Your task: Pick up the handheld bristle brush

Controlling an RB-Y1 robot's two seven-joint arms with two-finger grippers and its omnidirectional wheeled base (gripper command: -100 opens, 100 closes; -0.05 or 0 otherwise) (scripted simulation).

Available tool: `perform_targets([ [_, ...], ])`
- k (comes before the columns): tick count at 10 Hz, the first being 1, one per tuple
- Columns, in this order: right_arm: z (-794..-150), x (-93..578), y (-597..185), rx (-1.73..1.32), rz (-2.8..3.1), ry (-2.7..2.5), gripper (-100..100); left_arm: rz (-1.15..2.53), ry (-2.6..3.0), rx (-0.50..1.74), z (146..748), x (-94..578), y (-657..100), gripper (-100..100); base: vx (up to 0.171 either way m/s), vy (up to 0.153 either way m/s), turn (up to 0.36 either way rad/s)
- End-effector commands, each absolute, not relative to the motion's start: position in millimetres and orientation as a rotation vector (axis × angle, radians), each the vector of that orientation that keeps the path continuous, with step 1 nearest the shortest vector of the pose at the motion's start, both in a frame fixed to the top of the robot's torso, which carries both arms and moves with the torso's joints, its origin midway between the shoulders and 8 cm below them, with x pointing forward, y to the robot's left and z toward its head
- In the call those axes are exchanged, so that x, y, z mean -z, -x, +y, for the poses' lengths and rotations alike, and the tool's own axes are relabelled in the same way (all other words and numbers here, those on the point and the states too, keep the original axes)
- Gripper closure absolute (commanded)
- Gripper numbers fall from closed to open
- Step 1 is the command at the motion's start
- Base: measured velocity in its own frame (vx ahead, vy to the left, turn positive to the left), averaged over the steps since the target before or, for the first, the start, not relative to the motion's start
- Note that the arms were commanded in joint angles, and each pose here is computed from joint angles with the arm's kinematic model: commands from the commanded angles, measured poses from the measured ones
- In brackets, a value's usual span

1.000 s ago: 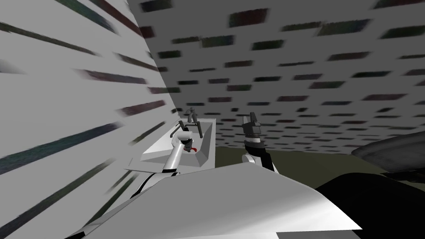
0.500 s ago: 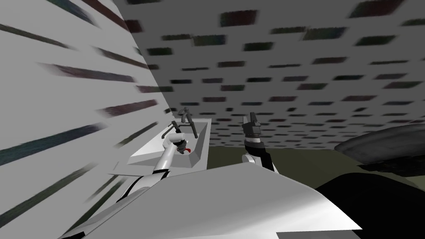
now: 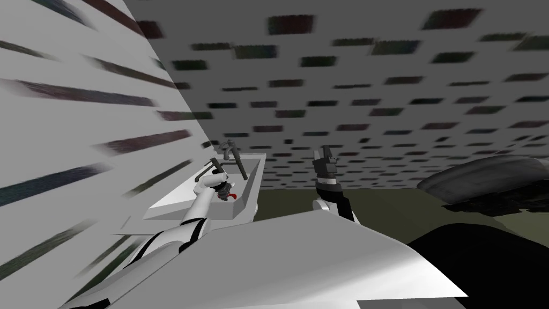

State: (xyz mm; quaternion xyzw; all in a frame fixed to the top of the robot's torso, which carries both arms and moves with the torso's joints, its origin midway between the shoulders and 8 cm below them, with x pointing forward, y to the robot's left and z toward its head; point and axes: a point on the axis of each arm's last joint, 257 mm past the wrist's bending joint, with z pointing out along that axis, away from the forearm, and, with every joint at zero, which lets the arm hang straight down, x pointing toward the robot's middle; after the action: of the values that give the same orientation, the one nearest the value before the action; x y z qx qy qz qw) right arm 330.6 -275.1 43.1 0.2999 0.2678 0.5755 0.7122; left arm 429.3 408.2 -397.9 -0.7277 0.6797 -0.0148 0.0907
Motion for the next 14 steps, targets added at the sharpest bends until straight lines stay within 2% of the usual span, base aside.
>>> perform_targets([
  [1, -275, -43, -331, -1.276, 0.594, -0.665, 0, 2.020, 2.163, 0.044, 408, 398, -429, -100, -0.011, -0.062, 0.001],
  [2, -275, -43, -331, -1.276, 0.594, -0.665, 0, 2.021, 2.161, 0.046, 410, 398, -429, 100, -0.002, -0.012, 0.004],
  [6, -275, -43, -331, -1.276, 0.594, -0.665, 0, 2.021, 2.160, 0.047, 409, 398, -430, 100, -0.001, -0.002, 0.000],
  [7, -275, -43, -331, -1.276, 0.594, -0.665, 0, 2.022, 2.159, 0.047, 409, 398, -430, 0, 0.000, 0.000, 0.000],
  [8, -275, -43, -331, -1.276, 0.594, -0.665, 0, 2.041, 2.150, 0.035, 385, 399, -430, 100, 0.020, 0.101, 0.103],
  [12, -275, -43, -331, -1.275, 0.594, -0.665, 0, 2.063, 2.133, 0.028, 349, 397, -431, 100, 0.011, 0.121, 0.046],
  [14, -275, -43, -331, -1.275, 0.594, -0.665, 0, 2.079, 2.117, 0.029, 313, 392, -431, 100, 0.020, 0.093, 0.072],
])
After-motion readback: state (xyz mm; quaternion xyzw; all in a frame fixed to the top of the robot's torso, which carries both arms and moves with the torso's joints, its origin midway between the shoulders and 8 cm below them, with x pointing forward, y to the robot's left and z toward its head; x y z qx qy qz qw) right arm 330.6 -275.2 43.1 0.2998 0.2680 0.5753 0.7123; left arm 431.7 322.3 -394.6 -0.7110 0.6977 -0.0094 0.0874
